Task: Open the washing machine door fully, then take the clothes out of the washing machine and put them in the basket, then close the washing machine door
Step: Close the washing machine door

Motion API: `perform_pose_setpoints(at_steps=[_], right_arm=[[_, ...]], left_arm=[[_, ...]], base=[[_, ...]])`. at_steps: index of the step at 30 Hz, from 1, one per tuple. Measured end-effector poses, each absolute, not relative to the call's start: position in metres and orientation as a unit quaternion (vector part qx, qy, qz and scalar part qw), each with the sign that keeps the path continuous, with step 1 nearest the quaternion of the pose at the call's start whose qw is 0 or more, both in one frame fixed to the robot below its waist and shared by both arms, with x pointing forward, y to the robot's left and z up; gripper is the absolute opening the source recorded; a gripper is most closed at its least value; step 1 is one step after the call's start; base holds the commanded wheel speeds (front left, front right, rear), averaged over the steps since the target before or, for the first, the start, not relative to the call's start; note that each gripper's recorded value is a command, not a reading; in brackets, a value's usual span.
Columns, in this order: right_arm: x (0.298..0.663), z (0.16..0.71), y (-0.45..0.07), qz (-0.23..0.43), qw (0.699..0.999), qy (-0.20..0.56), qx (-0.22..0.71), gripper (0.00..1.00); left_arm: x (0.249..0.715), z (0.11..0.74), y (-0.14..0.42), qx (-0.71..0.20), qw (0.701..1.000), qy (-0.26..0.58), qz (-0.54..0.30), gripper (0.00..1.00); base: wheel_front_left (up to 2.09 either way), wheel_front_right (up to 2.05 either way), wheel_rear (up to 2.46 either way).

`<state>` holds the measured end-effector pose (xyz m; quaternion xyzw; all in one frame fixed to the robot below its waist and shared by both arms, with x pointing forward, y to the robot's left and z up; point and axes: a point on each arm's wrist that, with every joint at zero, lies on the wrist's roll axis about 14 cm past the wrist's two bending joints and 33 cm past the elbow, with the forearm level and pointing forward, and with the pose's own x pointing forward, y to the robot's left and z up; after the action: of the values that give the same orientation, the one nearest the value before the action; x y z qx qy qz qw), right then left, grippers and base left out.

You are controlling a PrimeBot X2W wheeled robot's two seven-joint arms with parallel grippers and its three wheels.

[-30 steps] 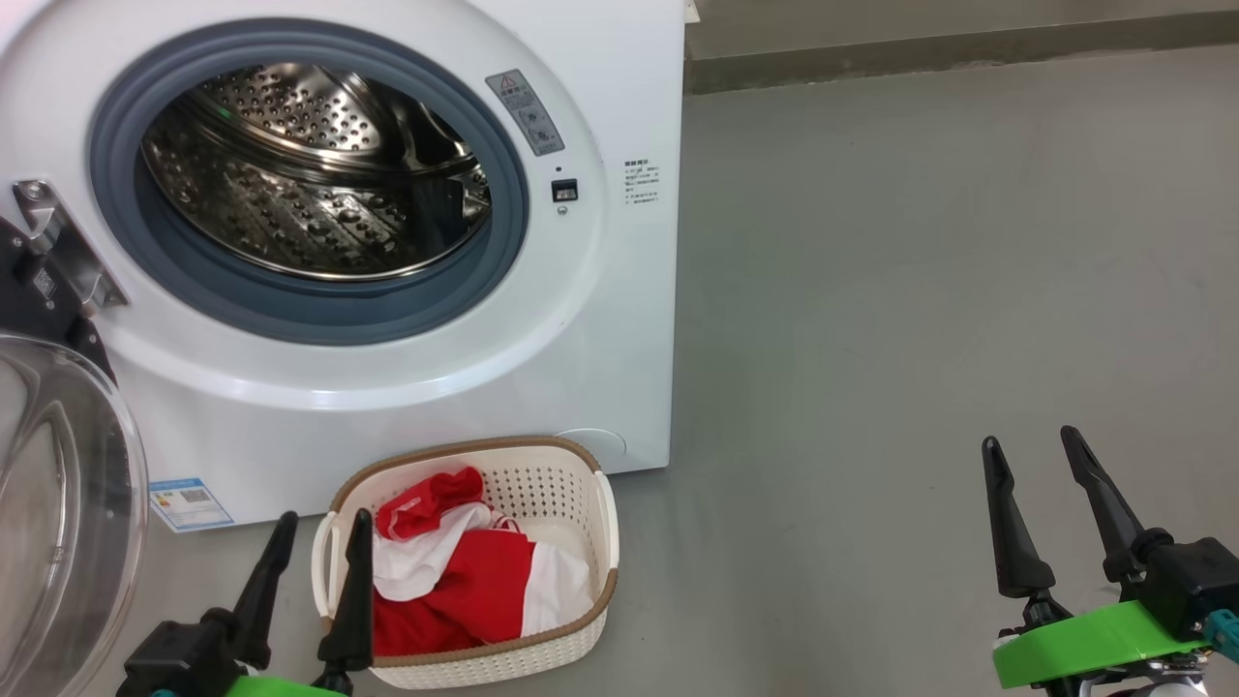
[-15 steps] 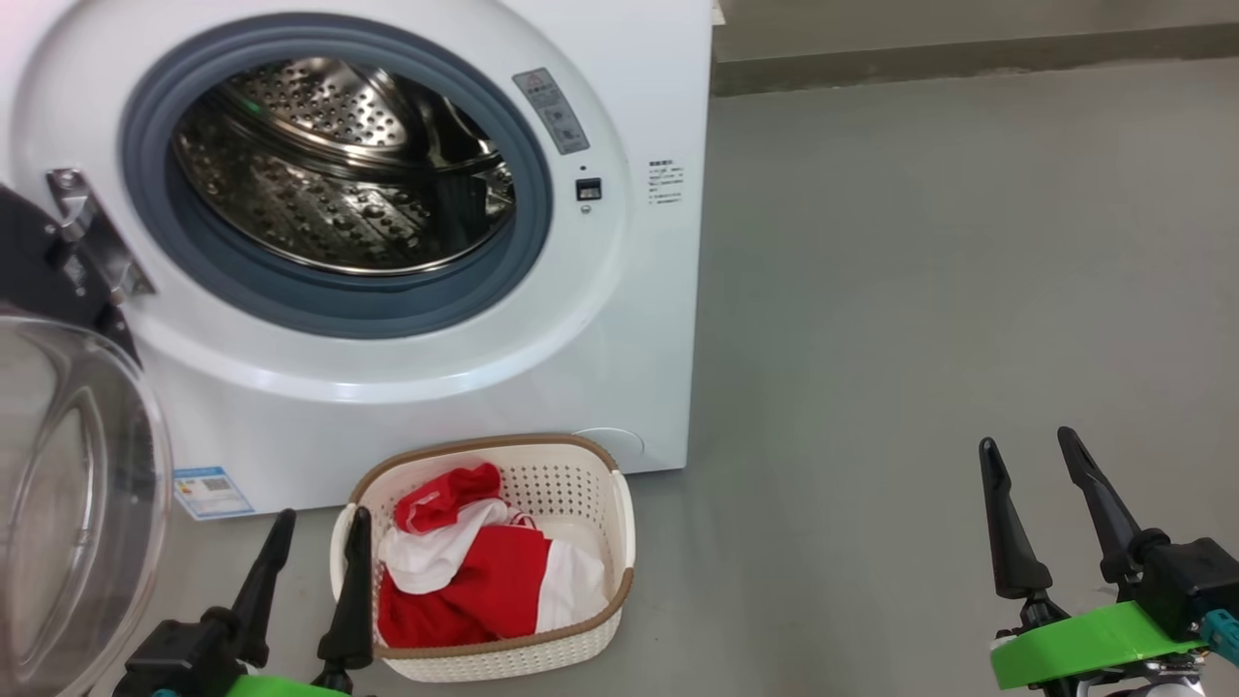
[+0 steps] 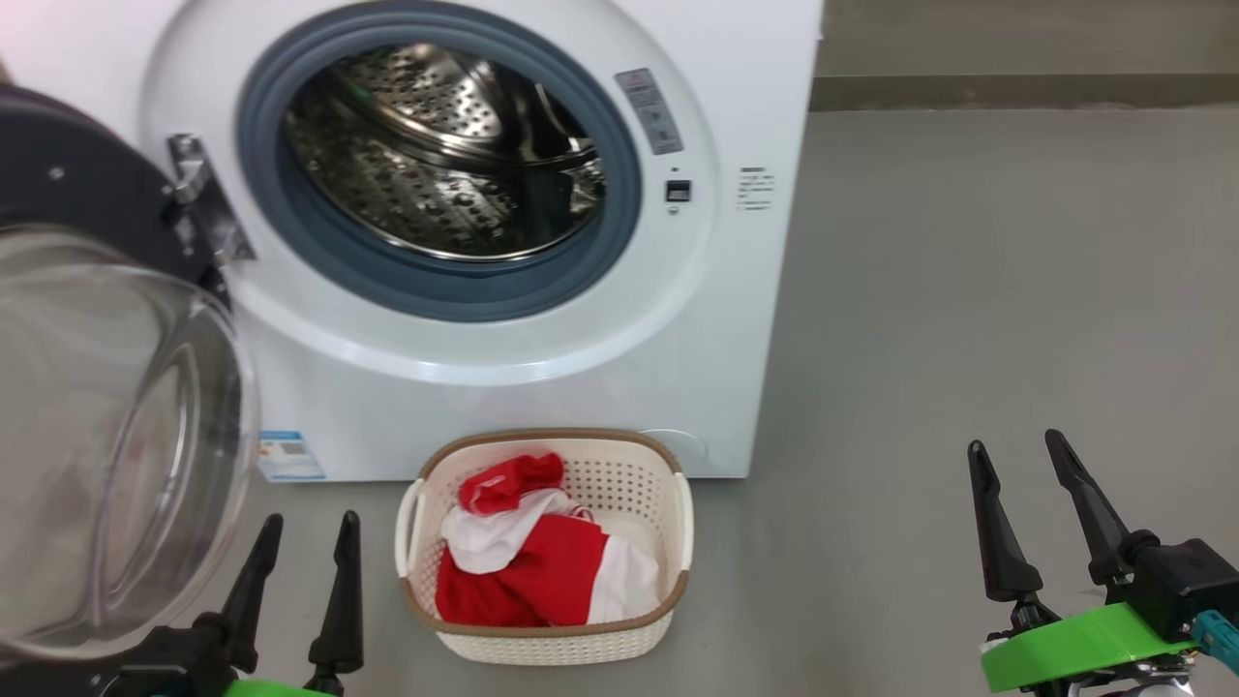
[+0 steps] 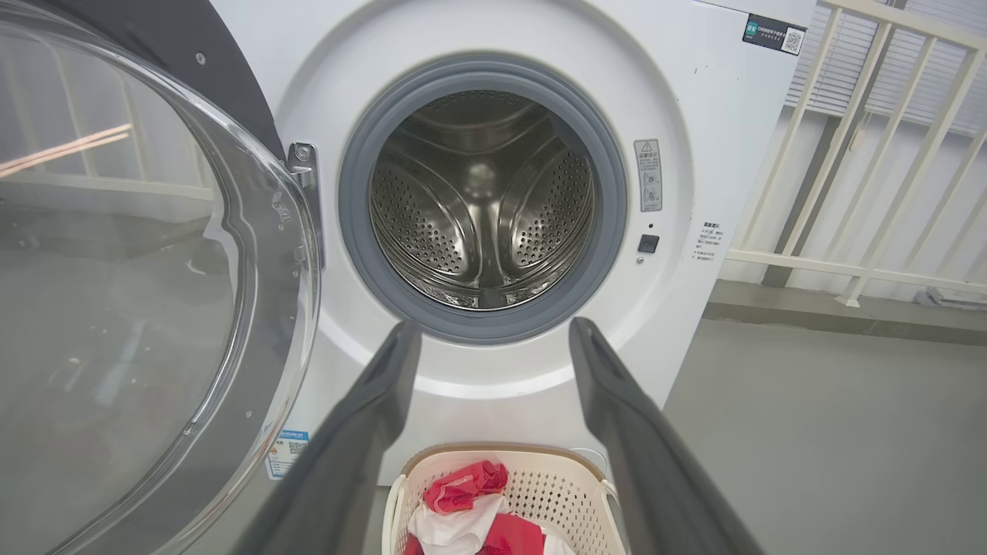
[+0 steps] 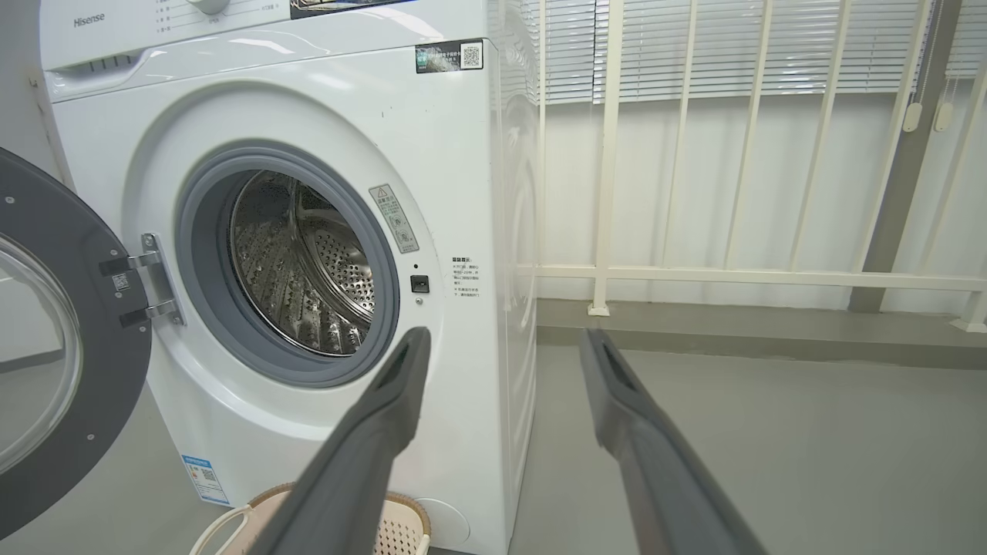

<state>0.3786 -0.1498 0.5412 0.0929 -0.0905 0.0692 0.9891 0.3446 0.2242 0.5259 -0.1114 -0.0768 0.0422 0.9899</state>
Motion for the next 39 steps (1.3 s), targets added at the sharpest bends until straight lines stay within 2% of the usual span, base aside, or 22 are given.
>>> perform_pose_setpoints(at_steps=[28, 39], right_arm=[[0.402, 0.541, -0.025, 0.239, 0.963, -0.07, 0.105, 1.0], [0.4, 0.544, -0.001, 0.272, 0.954, -0.07, 0.105, 1.0]], left_arm=[[0.262, 0.528, 0.31, -0.08, 0.971, -0.095, 0.203, 1.0], [0.243, 0.539, 0.322, -0.064, 0.965, -0.113, 0.228, 1.0]], base=[[0.0, 0.0, 0.0], [0.0, 0.0, 0.0]])
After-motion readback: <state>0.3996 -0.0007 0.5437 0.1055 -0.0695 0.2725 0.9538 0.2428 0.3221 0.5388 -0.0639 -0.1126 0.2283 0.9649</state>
